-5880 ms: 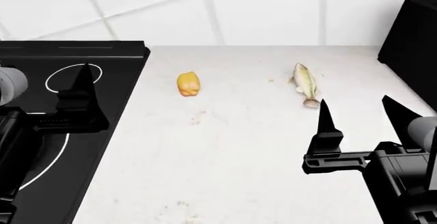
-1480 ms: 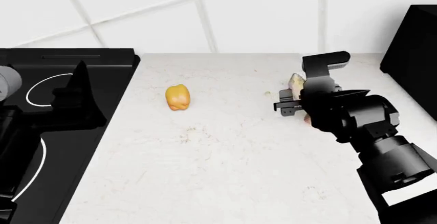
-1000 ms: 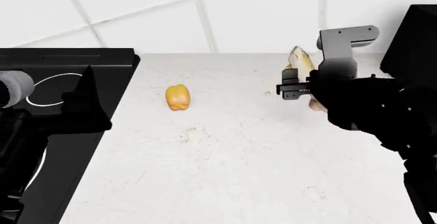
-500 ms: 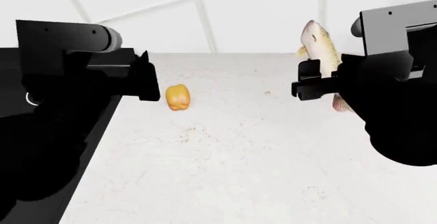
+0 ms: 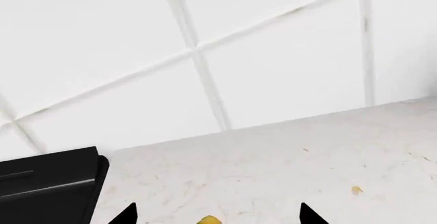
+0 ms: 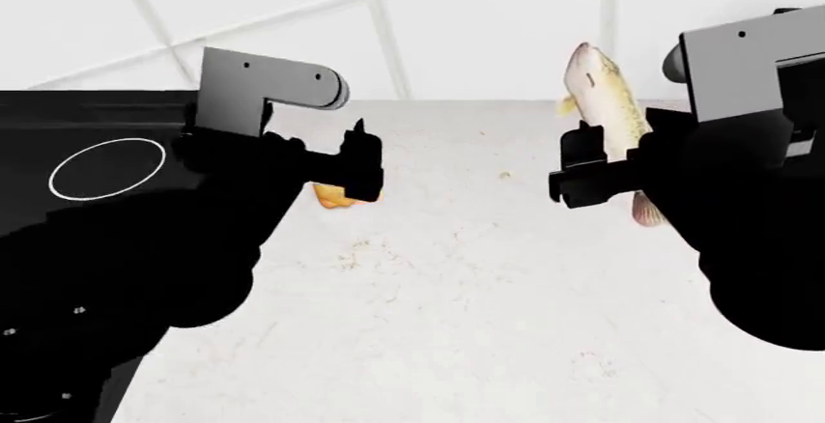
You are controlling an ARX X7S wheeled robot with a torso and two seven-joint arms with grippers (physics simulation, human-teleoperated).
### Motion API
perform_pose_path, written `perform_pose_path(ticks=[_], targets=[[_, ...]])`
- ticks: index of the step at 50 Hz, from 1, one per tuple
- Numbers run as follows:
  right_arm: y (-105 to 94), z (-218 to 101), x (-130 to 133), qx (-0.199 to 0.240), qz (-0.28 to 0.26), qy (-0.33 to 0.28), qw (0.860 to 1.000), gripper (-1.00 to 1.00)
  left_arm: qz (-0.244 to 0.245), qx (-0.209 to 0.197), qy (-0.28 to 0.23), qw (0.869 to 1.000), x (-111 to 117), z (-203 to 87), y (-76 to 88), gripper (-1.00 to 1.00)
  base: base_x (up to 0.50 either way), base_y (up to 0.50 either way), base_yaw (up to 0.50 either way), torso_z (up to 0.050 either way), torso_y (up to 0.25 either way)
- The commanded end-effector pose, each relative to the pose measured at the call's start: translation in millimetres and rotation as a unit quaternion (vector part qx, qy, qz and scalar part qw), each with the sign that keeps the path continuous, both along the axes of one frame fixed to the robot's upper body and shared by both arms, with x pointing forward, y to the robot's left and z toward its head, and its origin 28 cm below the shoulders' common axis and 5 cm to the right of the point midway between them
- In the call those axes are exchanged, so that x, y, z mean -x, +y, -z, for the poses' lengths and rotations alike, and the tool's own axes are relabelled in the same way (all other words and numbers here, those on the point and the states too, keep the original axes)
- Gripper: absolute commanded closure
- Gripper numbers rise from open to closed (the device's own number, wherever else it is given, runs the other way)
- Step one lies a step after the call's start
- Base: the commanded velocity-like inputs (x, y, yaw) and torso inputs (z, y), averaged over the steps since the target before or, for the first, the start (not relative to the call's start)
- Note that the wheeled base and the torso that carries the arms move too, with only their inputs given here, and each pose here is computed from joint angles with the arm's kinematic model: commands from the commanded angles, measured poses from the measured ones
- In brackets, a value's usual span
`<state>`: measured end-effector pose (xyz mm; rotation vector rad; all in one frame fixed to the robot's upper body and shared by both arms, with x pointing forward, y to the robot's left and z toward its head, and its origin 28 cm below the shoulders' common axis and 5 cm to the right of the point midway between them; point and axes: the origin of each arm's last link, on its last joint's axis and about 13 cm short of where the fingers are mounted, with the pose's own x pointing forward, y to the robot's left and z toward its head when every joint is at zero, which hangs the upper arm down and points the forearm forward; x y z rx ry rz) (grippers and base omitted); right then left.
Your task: Place both pans onto different burners. Then place the bell pepper and the fish on different pans.
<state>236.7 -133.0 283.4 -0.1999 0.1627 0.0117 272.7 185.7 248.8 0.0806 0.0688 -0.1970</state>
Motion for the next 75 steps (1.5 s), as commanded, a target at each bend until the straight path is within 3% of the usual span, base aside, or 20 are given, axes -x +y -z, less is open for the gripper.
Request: perform_pose_path(ticks=[1,15,31,48,75], targets=[[-1.9,-4,1,0.007,0.011,-0.019,1.000,1.00,0.023,-0.009,0.018,1.000,-4,14,-15.2,-1.00,0.00,0.00,0.00,0.000,0.000],[-0.2,-3,-1,0.006,0.007,-0.017,1.000,1.00,0.047,-0.011,0.030,0.998,-2,24,-27.4,-1.00,0.00,0.00,0.00,0.001,0.001],[0.9,0,-1,0.006,0.003,-0.015,1.000,1.00,-0.039,0.003,0.026,0.999,-18,26,-12.6,-1.00,0.00,0.00,0.00,0.000,0.001],[0.6,-1,-2,0.006,0.002,-0.016,1.000,1.00,-0.058,0.013,0.048,0.997,-44,36,-12.9,-1.00,0.00,0.00,0.00,0.001,0.001],[1.1,1,-2,0.005,-0.001,-0.014,1.000,1.00,-0.065,0.022,0.084,0.994,-63,51,-15.1,-1.00,0.00,0.00,0.00,0.000,0.001]])
